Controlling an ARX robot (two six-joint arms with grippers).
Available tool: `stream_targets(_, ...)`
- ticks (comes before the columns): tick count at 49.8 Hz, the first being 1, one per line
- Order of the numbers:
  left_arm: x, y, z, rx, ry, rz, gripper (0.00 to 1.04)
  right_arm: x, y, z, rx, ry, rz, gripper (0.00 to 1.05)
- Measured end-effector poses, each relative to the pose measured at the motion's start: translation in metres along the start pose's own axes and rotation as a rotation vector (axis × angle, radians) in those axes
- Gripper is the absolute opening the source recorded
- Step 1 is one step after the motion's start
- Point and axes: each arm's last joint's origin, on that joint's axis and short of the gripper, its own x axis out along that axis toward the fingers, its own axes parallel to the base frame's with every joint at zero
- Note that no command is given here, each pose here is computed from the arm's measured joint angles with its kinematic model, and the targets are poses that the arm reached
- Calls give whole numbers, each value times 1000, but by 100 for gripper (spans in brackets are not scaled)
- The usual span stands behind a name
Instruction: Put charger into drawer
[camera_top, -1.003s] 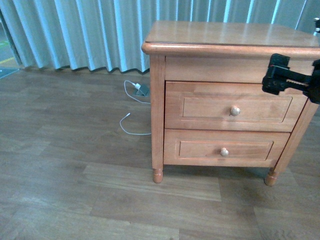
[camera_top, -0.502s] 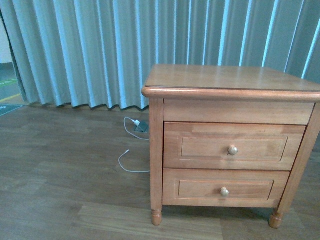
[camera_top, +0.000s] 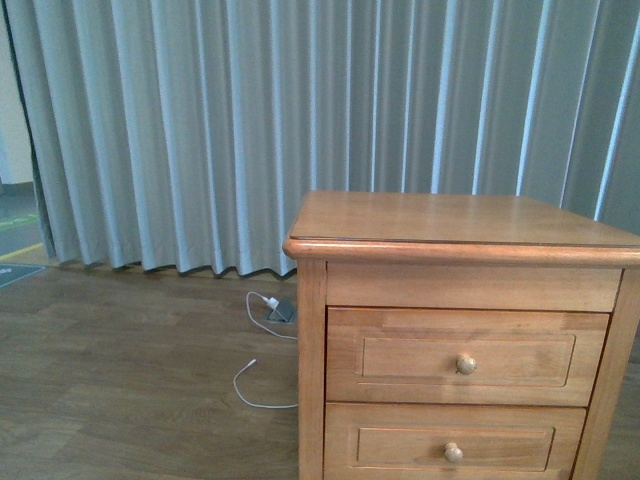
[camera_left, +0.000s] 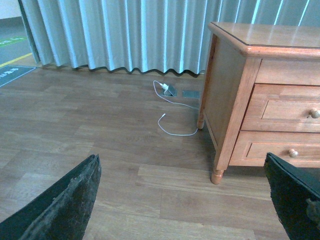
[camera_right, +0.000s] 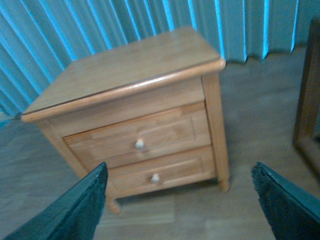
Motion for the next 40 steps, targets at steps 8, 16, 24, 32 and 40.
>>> stream_targets(8,0,0,0,0,0,0,99,-11,14,-30,-153,-23,13,39)
stream_targets(16,0,0,0,0,0,0,99,-18,20,-44,-170,-28,17,7)
stream_targets(24,0,0,0,0,0,0,99,-22,23,-54,-176,-26,15,2)
stream_targets(32,0,0,0,0,0,-1,99,-26,32,-62,-178,-28,27,2)
stream_targets(40,0,0,0,0,0,0,99,-30,31,-69,-178,-27,24,2)
